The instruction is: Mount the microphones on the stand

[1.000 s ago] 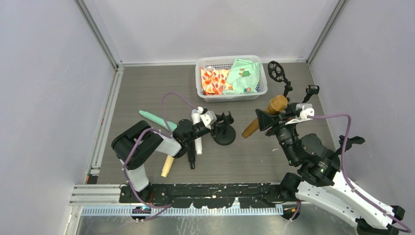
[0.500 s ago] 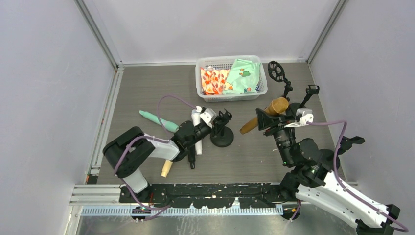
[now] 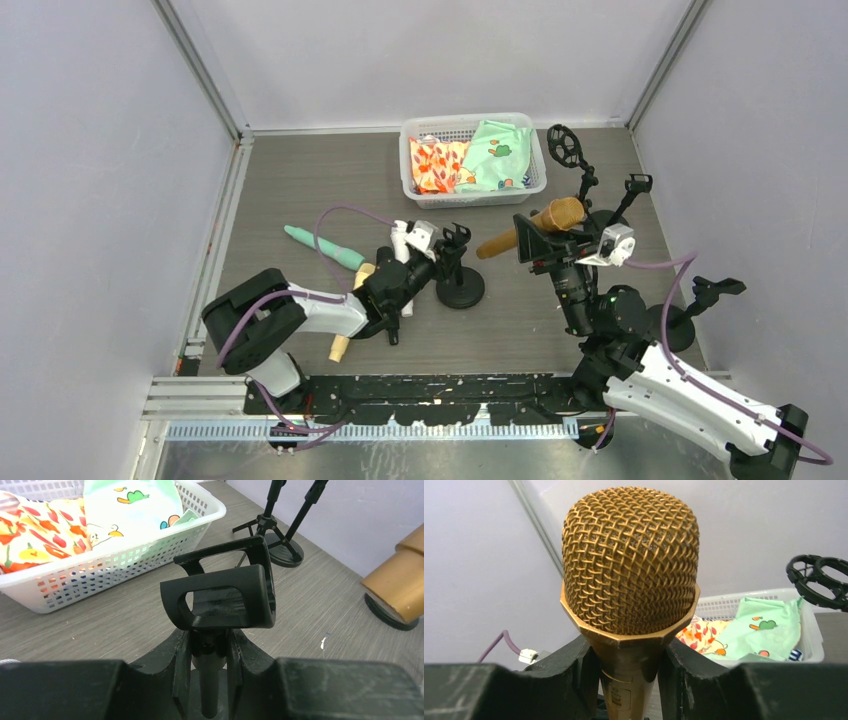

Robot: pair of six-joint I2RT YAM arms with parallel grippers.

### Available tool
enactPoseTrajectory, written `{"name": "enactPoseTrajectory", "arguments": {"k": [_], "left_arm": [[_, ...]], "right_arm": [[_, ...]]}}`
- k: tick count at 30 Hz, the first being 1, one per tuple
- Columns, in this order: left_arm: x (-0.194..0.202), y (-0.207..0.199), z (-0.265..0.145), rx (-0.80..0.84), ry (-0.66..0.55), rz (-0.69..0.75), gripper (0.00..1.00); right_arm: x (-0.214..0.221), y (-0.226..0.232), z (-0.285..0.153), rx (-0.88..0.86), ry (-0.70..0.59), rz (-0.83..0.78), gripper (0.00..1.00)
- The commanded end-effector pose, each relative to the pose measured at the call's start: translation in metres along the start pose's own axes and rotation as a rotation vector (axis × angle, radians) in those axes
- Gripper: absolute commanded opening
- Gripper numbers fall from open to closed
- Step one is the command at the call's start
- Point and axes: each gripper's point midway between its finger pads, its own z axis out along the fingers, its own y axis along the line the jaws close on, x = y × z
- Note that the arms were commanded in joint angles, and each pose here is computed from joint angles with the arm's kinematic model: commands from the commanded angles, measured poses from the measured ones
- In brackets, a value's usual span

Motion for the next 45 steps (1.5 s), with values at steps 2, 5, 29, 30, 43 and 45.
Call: {"name": "enactPoseTrajectory", "arguments": {"k": [2,5,29,30,43,45], "left_arm": [[-0.037,-0.013,0.002,0.022,-0.101,-0.157,0.01],[-0.035,-0.018,0.001,0.056,-0.114,-0.179,0.01],[-0.020,-0.031,-0.003,0.132,-0.078,-0.210,0.00],[-0.021,-0.031,-0.003,0.135,-0.079,-0.210,0.00],[-0.023,-0.039,-0.004,0.162,-0.078,-0.278,0.00],[-0.022,-0.041,-0.005,0.166,-0.076,-0.282,0.00]], "right_arm": [[-0.031,0.023,0.007,-0.101,-0.117,0.022,0.01],[-0.030,0.028,0.011,-0.123,-0.122,-0.004,0.01],[-0.021,0.046,0.034,-0.166,-0.126,-0.106,0.01],[-0.020,0.045,0.034,-0.162,-0.127,-0.109,0.01],[0.038,0.042,0.026,-0.221,-0.012,-0.204,0.01],[0.050,0.042,0.023,-0.243,0.028,-0.238,0.01]]}}
